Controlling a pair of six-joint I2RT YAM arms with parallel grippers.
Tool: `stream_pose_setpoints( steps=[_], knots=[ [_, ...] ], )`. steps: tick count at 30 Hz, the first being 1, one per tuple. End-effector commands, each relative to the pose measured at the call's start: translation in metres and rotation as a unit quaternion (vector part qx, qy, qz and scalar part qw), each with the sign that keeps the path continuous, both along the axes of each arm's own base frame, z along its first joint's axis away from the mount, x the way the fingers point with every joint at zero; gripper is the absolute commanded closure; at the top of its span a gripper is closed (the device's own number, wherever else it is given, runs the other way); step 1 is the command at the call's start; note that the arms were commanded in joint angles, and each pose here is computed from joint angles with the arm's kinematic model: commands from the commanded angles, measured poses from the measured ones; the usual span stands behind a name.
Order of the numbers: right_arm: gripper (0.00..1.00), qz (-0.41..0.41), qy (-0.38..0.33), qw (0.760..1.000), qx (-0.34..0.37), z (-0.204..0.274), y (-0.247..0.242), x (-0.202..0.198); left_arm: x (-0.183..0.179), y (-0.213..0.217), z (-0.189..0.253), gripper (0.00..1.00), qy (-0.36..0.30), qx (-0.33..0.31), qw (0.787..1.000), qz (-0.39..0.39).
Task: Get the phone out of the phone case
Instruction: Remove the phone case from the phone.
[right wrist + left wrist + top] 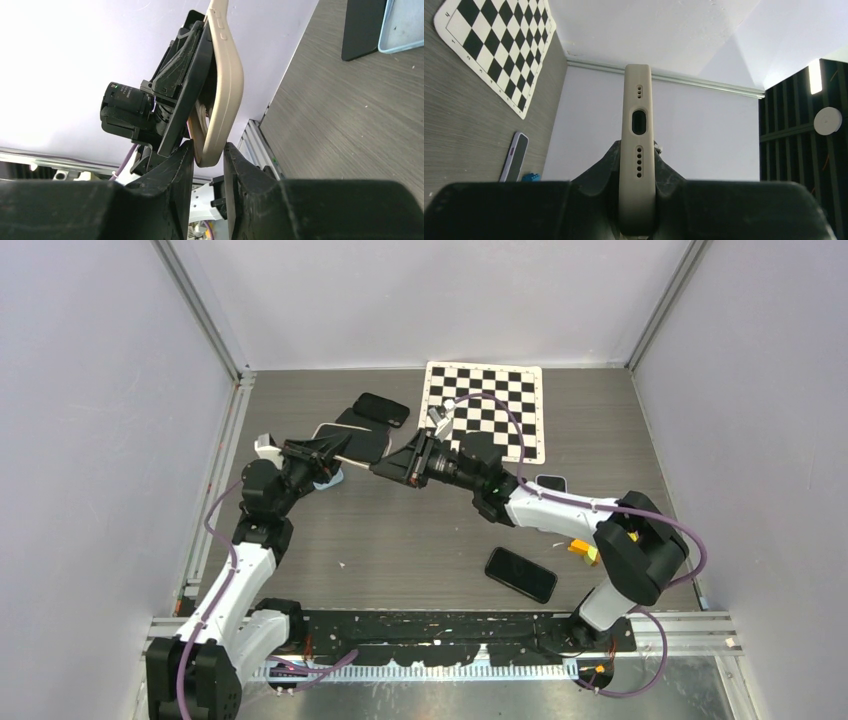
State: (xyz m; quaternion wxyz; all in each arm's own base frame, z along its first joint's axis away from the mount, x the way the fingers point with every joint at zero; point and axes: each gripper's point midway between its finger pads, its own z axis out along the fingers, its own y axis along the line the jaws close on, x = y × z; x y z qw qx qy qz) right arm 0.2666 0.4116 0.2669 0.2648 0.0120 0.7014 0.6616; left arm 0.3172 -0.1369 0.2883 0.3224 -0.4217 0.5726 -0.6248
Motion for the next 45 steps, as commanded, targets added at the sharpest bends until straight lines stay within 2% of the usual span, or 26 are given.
stream_pose_setpoints(
  steps=[1,3,6,8,11,16,18,19,22,23,25,28,33,38,40,42,45],
  knots=[
    [0.68,-0.117,0.101,0.985,-0.071,-0.079,-0.031,0.058,-0.079,-0.039,0.121,1.00,-0.225,-0.009,0.961,-0.159],
    [0.66,-0.109,0.095,0.989,-0.035,-0.067,-0.030,0.062,-0.086,-0.042,0.123,1.00,-0.239,0.004,0.956,-0.172],
    [0.58,-0.084,0.060,0.993,0.065,-0.023,-0.026,0.061,-0.094,-0.046,0.122,1.00,-0.253,0.021,0.948,-0.190],
    [0.56,-0.066,0.053,0.991,0.103,-0.005,-0.022,0.060,-0.096,-0.047,0.118,1.00,-0.252,0.025,0.947,-0.196],
    [0.55,-0.047,0.052,0.988,0.139,0.010,-0.018,0.059,-0.097,-0.049,0.112,1.00,-0.252,0.033,0.945,-0.205],
    [0.60,-0.028,0.035,0.988,0.145,0.022,-0.014,0.051,-0.091,-0.052,0.090,1.00,-0.229,0.046,0.949,-0.212],
    [0.67,-0.019,0.026,0.989,0.143,0.026,-0.011,0.046,-0.087,-0.053,0.082,1.00,-0.217,0.050,0.951,-0.213],
    [0.77,-0.015,0.027,0.990,0.140,0.025,-0.010,0.044,-0.086,-0.053,0.079,1.00,-0.214,0.053,0.952,-0.212],
    [0.95,-0.002,0.022,0.990,0.143,0.033,-0.010,0.037,-0.082,-0.053,0.070,0.99,-0.202,0.066,0.955,-0.209],
    [0.97,-0.002,0.020,0.990,0.143,0.034,-0.011,0.037,-0.080,-0.053,0.066,0.98,-0.194,0.073,0.956,-0.206],
    [0.99,-0.006,0.013,0.990,0.140,0.035,-0.013,0.035,-0.077,-0.051,0.056,0.89,-0.176,0.092,0.960,-0.199],
    [0.99,-0.019,-0.005,0.991,0.134,0.035,-0.018,0.035,-0.074,-0.046,0.037,0.57,-0.150,0.134,0.963,-0.181],
    [0.99,-0.049,-0.001,0.991,0.124,0.024,-0.026,0.041,-0.074,-0.034,0.010,0.22,-0.104,0.187,0.966,-0.145],
    [0.99,-0.081,0.012,0.993,0.080,-0.008,-0.031,0.049,-0.083,-0.017,-0.032,0.07,-0.027,0.229,0.966,-0.112],
    [0.99,-0.096,0.012,0.993,0.066,-0.018,-0.034,0.051,-0.086,-0.015,-0.043,0.06,-0.006,0.213,0.971,-0.106],
    [0.99,-0.108,0.011,0.993,0.055,-0.027,-0.035,0.053,-0.086,-0.017,-0.043,0.06,-0.008,0.170,0.980,-0.100],
    [0.99,-0.112,0.005,0.992,0.056,-0.031,-0.032,0.050,-0.084,-0.020,-0.034,0.14,-0.039,0.116,0.988,-0.096]
  ],
)
